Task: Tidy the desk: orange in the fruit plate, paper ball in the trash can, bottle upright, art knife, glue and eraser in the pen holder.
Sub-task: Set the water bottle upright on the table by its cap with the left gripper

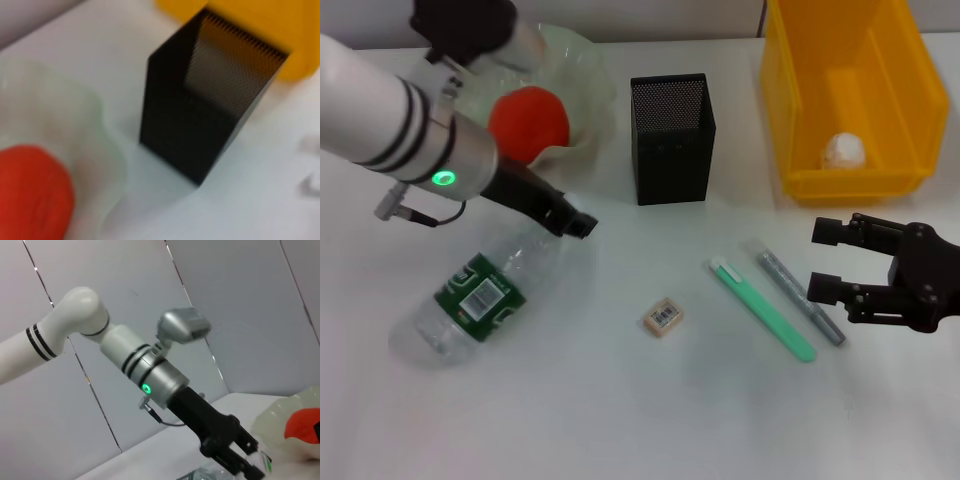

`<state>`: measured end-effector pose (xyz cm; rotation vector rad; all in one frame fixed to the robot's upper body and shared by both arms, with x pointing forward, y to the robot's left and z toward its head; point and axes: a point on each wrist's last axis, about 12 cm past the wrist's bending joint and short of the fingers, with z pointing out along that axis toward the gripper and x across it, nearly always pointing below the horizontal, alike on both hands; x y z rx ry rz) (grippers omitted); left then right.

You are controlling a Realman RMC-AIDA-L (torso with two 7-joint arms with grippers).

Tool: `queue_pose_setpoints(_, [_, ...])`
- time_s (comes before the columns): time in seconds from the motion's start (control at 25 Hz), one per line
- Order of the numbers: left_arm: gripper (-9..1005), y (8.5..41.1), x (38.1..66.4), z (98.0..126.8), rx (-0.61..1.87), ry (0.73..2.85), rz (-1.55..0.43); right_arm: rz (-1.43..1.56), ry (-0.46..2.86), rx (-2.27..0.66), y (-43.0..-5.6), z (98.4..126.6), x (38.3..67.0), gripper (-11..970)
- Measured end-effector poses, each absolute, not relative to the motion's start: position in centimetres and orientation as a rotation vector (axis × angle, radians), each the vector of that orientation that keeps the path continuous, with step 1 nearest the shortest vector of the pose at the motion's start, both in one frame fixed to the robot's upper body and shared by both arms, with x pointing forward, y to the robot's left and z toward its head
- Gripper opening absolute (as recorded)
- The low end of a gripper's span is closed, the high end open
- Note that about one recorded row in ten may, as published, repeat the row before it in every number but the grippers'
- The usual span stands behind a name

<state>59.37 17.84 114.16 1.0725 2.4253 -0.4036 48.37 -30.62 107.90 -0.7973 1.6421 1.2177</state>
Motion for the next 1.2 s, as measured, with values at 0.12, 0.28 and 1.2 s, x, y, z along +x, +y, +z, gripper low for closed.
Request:
queue_pose_setpoints(0.12, [443,19.6,59.0,115.4,1.034,2.353,-0.565,1.217,1.641,-0.794,-30.6,107.9,48.4,817])
queue_pose_setpoints(0.28, [447,23.9,58.5,116.7,0.871,2.217,-0.806,1.223,1.645,-0.779,-30.7,108.1,48.5,814])
queue_pose_setpoints(1.2, [471,32.4,52.7,112.6,0.512,1.505,-1.015,1.241,1.633,-0.793,-29.6,108.6,49.9,799])
